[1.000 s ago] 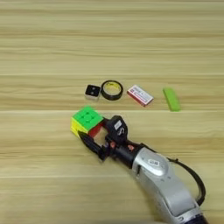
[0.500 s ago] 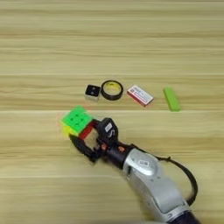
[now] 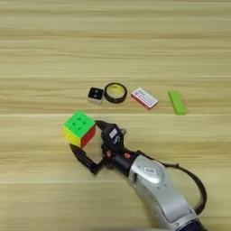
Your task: Move the objects on the table
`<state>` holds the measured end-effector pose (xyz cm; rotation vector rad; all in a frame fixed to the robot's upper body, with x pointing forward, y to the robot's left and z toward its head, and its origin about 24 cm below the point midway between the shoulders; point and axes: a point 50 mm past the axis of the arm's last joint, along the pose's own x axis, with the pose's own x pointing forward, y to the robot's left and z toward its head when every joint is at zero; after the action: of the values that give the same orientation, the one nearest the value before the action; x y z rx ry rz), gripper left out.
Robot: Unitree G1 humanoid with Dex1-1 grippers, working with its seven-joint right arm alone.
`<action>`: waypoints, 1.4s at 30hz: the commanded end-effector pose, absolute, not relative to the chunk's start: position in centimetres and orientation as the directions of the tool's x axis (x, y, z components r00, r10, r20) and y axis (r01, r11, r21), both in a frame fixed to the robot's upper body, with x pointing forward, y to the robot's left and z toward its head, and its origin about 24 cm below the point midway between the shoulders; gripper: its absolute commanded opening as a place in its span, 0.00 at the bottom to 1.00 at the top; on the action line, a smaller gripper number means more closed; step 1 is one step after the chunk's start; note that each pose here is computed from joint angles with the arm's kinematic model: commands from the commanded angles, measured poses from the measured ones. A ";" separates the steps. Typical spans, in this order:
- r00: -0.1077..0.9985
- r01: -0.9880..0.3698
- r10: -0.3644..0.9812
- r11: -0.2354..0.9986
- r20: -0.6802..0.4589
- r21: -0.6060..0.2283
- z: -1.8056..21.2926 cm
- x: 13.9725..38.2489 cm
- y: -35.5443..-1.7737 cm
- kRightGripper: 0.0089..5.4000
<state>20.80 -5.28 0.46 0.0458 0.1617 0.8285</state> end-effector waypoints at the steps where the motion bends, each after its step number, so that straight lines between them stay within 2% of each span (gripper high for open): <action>1: 0.715 -0.699 0.699 0.715 0.021 0.005 4.4 22.0 -6.1 1.00; 10: 0.840 -0.517 0.522 0.853 0.150 -0.071 8.5 22.4 -11.0 1.00; 14: 0.883 -0.428 0.436 0.900 0.171 -0.086 9.3 22.7 -13.2 1.00; 28: 0.977 -0.194 0.202 0.975 0.068 -0.111 6.7 27.6 -17.7 1.00; 34: 0.976 -0.214 0.217 0.969 0.006 -0.124 5.2 28.7 -18.0 1.00; 42: 0.964 -0.263 0.265 0.956 -0.003 -0.133 4.9 29.0 -17.3 1.00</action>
<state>27.35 -17.54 2.05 -0.0900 0.1118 0.2516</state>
